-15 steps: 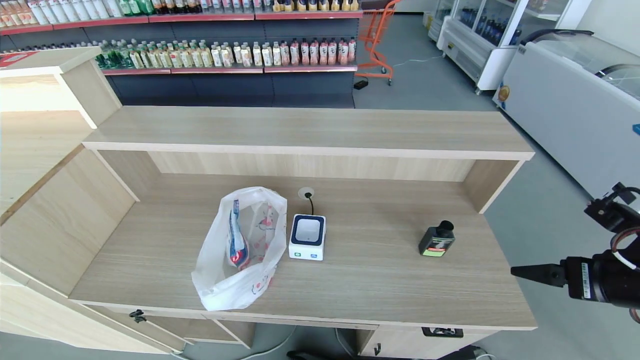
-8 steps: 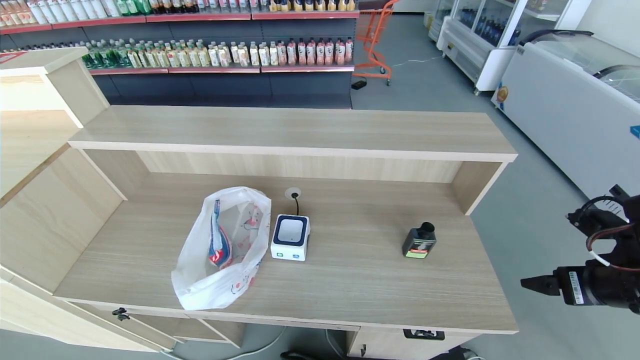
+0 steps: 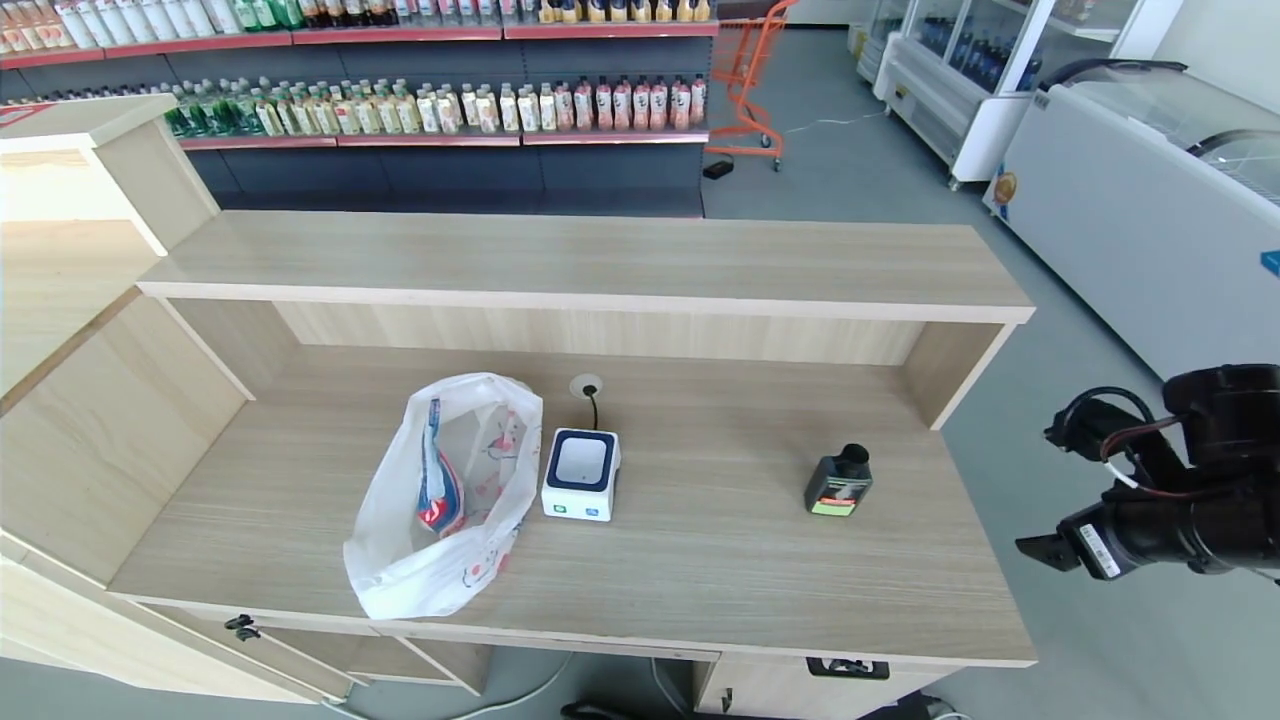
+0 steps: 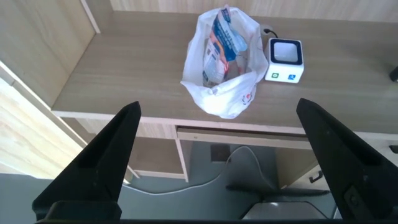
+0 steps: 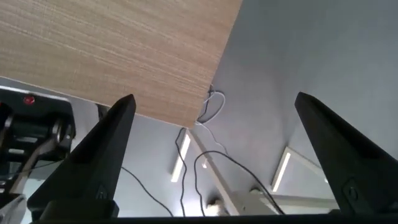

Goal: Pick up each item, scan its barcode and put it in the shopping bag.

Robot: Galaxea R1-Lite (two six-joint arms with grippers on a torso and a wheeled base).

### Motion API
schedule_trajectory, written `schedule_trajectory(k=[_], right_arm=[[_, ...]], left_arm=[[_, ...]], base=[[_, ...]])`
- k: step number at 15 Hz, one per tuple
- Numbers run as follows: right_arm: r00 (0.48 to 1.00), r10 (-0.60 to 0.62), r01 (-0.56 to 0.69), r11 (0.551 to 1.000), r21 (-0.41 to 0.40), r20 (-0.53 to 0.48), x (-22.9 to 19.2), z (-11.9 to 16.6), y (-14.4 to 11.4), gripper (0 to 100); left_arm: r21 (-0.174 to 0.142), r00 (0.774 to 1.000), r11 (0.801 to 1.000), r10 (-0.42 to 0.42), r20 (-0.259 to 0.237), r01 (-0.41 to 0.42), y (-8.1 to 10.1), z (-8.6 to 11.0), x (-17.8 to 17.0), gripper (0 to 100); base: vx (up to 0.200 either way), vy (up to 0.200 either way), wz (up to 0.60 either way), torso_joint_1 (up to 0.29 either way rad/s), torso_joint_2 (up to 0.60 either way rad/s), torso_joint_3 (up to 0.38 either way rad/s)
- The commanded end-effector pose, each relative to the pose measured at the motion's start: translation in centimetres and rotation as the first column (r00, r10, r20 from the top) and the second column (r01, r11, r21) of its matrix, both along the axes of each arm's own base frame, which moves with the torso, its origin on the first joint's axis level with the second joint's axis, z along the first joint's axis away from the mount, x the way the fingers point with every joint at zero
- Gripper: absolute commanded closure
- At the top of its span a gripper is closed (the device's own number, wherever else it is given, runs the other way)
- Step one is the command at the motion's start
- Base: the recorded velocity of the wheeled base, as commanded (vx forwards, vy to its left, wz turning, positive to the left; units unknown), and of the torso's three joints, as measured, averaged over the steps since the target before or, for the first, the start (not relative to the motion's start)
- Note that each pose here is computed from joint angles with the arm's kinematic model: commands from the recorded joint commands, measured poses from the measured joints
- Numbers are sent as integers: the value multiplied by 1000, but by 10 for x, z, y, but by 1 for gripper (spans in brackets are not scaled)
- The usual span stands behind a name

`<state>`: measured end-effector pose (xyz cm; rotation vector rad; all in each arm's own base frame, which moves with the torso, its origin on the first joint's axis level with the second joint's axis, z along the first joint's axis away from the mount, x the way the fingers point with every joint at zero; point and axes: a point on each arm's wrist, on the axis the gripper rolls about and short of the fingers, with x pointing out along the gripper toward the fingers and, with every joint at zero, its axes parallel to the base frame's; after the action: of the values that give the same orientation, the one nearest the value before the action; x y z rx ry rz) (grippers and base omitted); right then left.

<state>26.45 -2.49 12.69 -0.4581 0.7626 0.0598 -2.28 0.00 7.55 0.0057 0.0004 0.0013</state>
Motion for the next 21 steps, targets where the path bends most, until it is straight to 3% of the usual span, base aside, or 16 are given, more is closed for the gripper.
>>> schedule_trajectory(k=[1, 4, 8, 10, 21], right_arm=[[984, 177, -176, 984, -23, 19, 48, -38, 10, 0], [936, 351, -351, 936, -15, 15, 76, -55, 17, 0], [897, 441, -442, 897, 29, 31, 103, -72, 35, 0], [857, 510, -515, 854, 74, 77, 116, -76, 42, 0], [809, 577, -586, 808, 70, 108, 151, -95, 64, 0]], left_arm=[[0, 1000, 1000, 0, -3, 0, 0, 0, 0, 0], [0, 1000, 1000, 0, -1, 0, 0, 0, 0, 0], [0, 1000, 1000, 0, -1, 0, 0, 0, 0, 0], [0, 1000, 1000, 0, 0, 0, 0, 0, 0, 0], [0, 1000, 1000, 0, -1, 0, 0, 0, 0, 0]], base=[[0, 0, 0, 0, 0, 0], [0, 0, 0, 0, 0, 0], [0, 0, 0, 0, 0, 0], [0, 0, 0, 0, 0, 0], [0, 0, 0, 0, 0, 0]])
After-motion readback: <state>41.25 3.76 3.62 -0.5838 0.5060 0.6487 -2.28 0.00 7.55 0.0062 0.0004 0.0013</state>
